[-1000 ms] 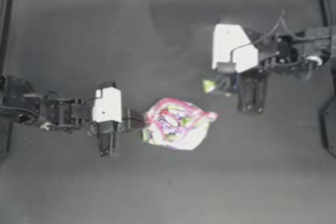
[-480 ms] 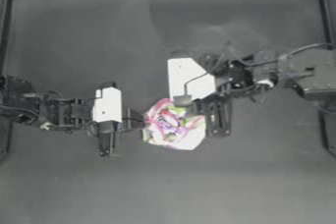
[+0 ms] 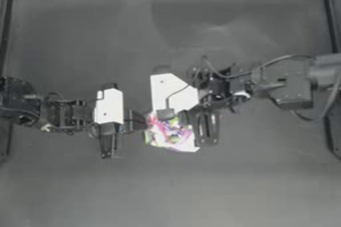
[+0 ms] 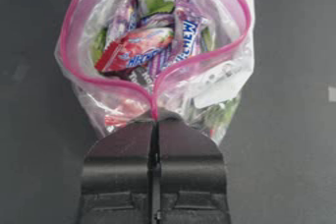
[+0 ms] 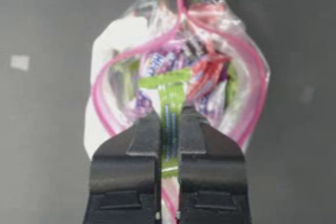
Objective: Put candy in bag
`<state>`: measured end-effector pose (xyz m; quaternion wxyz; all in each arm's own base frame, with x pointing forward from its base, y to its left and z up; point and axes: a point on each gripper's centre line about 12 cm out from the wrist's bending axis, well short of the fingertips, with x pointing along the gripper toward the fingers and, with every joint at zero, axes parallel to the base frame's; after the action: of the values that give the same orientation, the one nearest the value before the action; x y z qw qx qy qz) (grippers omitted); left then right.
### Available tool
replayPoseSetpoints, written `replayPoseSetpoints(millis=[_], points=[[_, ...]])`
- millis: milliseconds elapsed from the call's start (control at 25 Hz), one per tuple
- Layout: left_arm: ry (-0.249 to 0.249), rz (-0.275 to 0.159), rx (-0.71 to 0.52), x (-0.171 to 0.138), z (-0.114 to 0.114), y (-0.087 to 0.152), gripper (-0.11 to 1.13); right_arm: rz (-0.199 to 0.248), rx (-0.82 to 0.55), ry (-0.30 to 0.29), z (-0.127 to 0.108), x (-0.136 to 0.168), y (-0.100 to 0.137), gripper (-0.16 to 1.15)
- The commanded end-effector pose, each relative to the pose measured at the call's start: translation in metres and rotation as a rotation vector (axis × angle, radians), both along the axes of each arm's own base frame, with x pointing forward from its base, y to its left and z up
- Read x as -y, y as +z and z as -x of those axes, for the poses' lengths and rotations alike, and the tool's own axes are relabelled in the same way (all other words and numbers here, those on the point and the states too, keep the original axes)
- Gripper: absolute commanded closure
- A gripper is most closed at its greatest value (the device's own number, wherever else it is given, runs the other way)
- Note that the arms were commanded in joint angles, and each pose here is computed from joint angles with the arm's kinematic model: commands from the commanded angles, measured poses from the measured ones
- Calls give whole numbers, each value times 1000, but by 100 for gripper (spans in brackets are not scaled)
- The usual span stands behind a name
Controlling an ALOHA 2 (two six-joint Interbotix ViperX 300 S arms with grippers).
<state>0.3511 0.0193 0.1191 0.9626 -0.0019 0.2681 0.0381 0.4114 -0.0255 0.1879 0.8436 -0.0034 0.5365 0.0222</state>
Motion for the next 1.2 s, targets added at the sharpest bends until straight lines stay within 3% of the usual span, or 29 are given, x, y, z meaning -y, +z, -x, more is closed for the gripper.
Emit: replayPoseSetpoints(millis=[40,200,480,800,1200], points=[[-3,-4,37,0,-6,10,98,9,49,3,-7,0,13,77],[-5,-4,37,1,-6,10,98,17,42,5,-10,1,7,70],[-6,-4,37,1,-6,10,98,16,40,-3,-10,3,6,28],[-9,-4,38,2,-6,11,98,19,46,-2,-9,4,17,26],[-12,-10,88,3,-5,30,98,30,201,-18,17,5,74,26]])
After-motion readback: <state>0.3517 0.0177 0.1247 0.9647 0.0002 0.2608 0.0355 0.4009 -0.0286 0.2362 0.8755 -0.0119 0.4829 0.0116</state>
